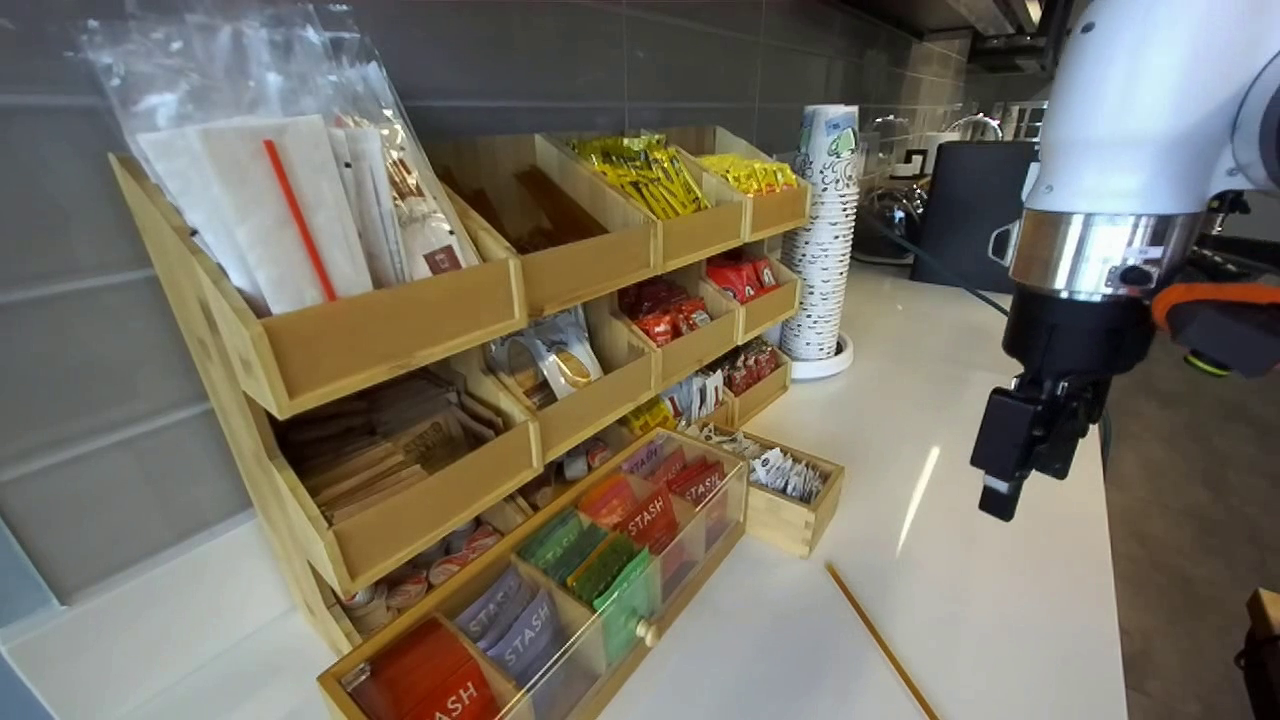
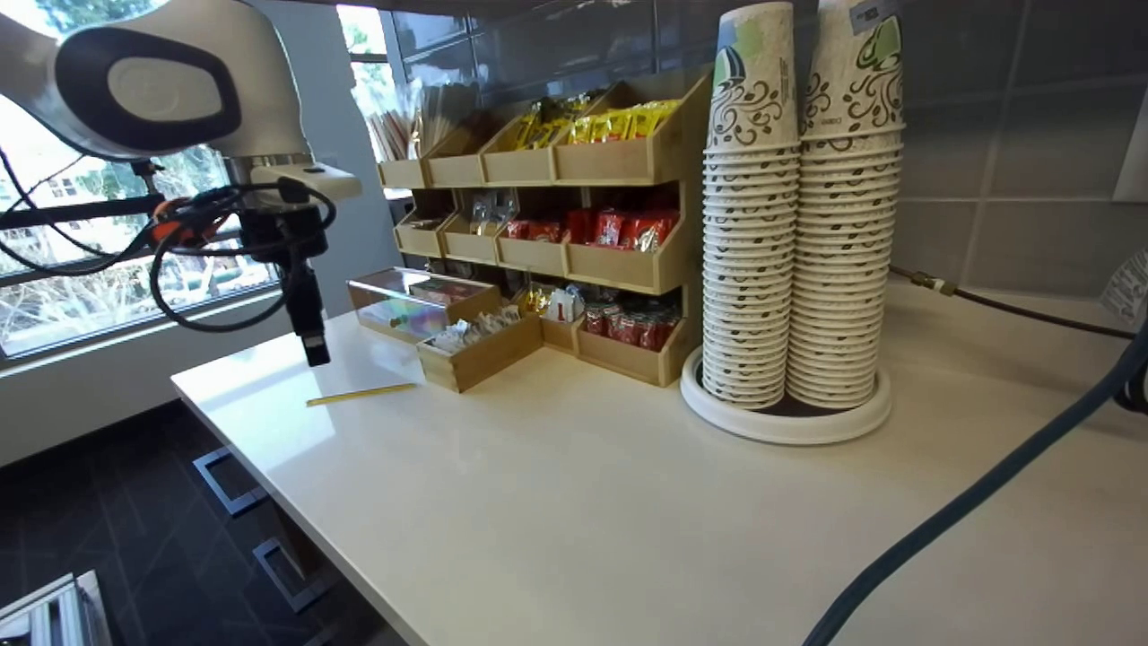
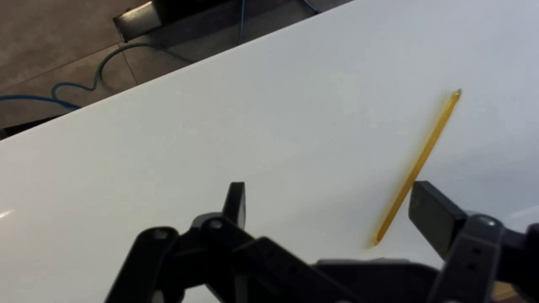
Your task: Put the straw on the top second left rack
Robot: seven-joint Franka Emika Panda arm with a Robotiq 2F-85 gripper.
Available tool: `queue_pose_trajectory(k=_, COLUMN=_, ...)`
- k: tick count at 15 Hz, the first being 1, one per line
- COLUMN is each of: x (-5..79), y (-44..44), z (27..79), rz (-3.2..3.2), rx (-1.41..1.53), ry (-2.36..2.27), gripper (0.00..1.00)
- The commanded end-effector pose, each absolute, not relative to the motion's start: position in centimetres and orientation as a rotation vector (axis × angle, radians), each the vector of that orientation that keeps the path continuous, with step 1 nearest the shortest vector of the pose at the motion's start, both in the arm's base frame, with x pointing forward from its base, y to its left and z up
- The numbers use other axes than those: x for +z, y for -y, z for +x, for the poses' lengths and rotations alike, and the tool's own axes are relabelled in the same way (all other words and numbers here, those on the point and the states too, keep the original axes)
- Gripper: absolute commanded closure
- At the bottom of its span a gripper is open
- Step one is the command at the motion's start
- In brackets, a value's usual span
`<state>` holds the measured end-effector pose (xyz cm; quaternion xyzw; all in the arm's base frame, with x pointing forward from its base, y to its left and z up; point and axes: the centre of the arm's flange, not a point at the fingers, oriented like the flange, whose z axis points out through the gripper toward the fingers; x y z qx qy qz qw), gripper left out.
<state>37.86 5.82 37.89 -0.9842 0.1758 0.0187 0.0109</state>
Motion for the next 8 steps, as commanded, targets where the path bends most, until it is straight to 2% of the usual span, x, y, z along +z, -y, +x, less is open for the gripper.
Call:
queue_pose_trajectory(k=1, x=35.4, y=-8.2, z=40.3, rz=-3.000, rx=0.022, ry=-0.695, gripper=0.00)
queue_pose_trajectory(k=8, x=32.8, y=-11.3, z=43.4, rz=-2.984, rx=-0.039, ry=-0.784, gripper=0.00)
